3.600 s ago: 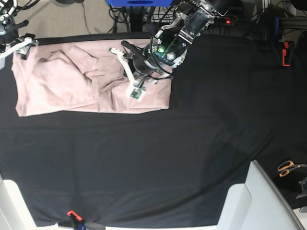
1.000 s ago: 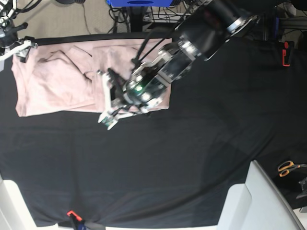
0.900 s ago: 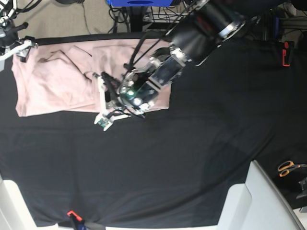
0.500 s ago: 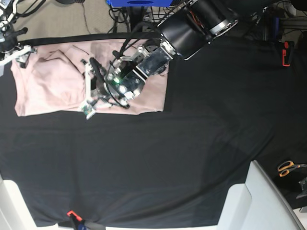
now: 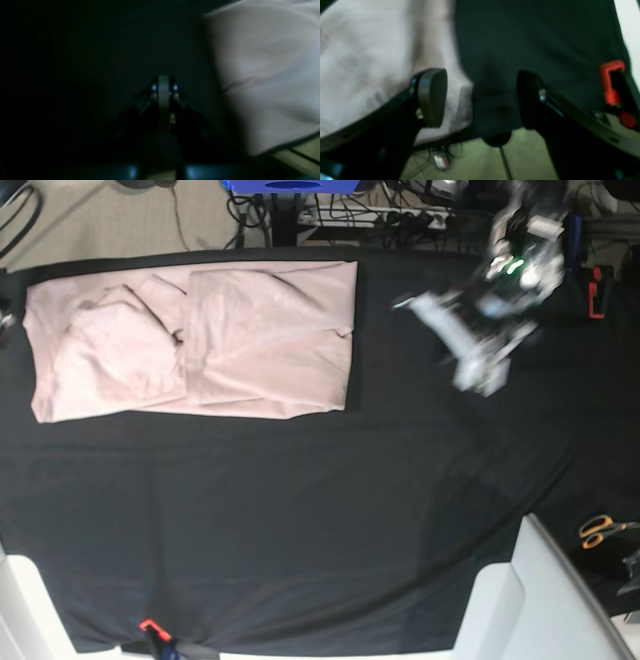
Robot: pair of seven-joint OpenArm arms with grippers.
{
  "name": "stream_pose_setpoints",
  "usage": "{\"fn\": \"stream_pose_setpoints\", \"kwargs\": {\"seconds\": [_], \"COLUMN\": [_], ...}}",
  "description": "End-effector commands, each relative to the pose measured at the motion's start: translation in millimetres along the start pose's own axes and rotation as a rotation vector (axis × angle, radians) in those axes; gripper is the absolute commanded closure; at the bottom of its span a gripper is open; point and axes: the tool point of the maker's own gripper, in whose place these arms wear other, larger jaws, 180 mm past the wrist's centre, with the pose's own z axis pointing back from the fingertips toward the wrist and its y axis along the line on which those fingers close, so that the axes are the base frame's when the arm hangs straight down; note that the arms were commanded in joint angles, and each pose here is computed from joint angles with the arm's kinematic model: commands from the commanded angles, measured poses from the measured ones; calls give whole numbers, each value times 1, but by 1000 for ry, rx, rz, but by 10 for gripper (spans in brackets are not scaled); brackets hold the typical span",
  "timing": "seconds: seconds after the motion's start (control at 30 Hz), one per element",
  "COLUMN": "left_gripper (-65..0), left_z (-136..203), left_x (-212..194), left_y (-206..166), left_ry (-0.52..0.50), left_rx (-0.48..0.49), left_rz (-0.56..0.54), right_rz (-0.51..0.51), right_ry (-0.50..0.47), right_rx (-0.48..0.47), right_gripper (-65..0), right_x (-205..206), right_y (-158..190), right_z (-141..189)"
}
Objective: Fold the T-shirt properly
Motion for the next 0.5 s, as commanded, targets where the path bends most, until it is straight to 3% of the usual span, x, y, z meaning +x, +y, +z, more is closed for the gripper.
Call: {"fn": "stream_pose_setpoints", "kwargs": {"seconds": [0.0, 0.2, 0.37, 0.47], "left_gripper": [0, 0, 0, 0], "left_z": [10, 45, 46, 43], "left_x": [-5, -43, -56, -68], "left_y": [16, 72, 72, 71], "left_ry": [-24, -1, 26, 52], "left_rx": [41, 193, 203, 205], "left_rz": [16, 53, 77, 99], "right_rz": [-21, -209, -355, -378], "right_ry": [-24, 66, 104, 156], "right_rx": [6, 148, 274, 302], "right_gripper": [-483, -561, -603, -608], "right_x": [17, 24, 18, 1], "right_y": [-12, -28, -22, -12], "right_z": [1, -16, -18, -25]}}
